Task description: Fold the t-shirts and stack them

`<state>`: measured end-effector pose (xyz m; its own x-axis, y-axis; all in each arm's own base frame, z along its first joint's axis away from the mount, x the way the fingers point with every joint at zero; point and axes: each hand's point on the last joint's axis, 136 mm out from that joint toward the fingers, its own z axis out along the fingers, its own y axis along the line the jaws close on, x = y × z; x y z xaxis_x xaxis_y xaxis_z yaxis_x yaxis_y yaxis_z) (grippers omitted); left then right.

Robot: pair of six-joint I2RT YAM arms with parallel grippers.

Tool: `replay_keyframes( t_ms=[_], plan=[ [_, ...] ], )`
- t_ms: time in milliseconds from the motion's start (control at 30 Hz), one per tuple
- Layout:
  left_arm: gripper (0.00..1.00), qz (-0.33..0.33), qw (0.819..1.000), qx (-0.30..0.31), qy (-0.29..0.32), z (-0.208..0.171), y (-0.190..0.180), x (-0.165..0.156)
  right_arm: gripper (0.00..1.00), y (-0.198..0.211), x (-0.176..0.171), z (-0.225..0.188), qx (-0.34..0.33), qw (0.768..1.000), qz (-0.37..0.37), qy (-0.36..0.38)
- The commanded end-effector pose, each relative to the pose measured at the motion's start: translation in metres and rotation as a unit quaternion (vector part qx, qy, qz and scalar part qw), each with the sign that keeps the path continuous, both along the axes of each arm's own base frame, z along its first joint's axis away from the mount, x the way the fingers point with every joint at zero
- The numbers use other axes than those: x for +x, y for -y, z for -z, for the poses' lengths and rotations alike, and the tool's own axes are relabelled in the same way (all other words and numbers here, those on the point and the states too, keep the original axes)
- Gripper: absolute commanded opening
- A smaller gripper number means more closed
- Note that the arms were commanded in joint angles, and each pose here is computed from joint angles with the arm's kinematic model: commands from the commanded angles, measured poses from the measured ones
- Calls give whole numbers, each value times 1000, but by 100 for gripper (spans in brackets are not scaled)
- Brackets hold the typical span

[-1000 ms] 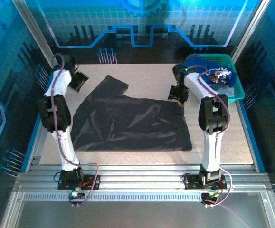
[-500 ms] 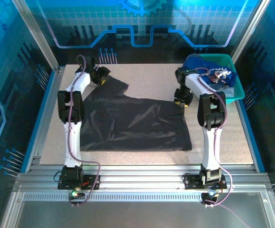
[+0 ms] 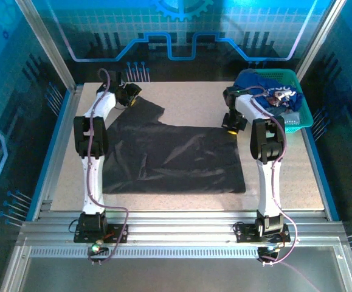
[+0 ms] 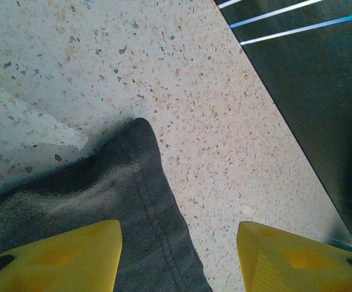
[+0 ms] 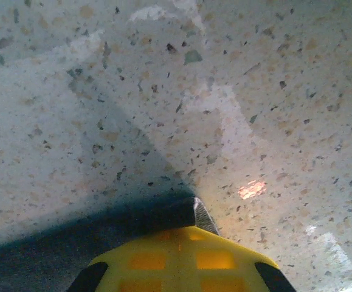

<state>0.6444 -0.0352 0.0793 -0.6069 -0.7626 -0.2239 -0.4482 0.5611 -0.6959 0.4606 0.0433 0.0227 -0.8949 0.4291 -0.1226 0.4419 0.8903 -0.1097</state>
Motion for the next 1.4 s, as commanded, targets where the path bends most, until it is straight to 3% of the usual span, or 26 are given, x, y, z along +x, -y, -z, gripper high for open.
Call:
replay_keyframes(
  t_ms=[0, 233, 333, 467, 533, 767, 1133, 1367],
  plan=[
    [53, 11, 1000, -6, 28, -35, 3, 3, 0, 11, 7, -8, -4, 1000, 8, 10],
    [51, 7, 1000, -3, 28, -34, 1, 4, 0, 19, 18, -23, -1, 999, 15, 29],
    [56, 1, 1000, 4, 30, -33, -3, 8, 0, 16, 20, -16, 9, 1000, 11, 17],
    [60, -21, 999, 13, 22, -23, -10, 18, 29, 4, 19, -17, 22, 1000, 1, 21],
    [59, -32, 999, 20, 15, -14, -15, 23, 35, -3, 17, -17, 31, 999, -5, 22],
    [57, -40, 998, 40, 16, 7, -19, 35, 35, -23, 8, -21, 47, 998, -22, 23],
    [59, 1, 977, 197, -84, 56, -17, -2, 35, -23, -12, -36, 63, 997, -14, 38],
    [44, 25, 958, 231, -169, 86, -11, -36, 35, -20, -15, -42, 74, 996, -2, 47]
  ],
)
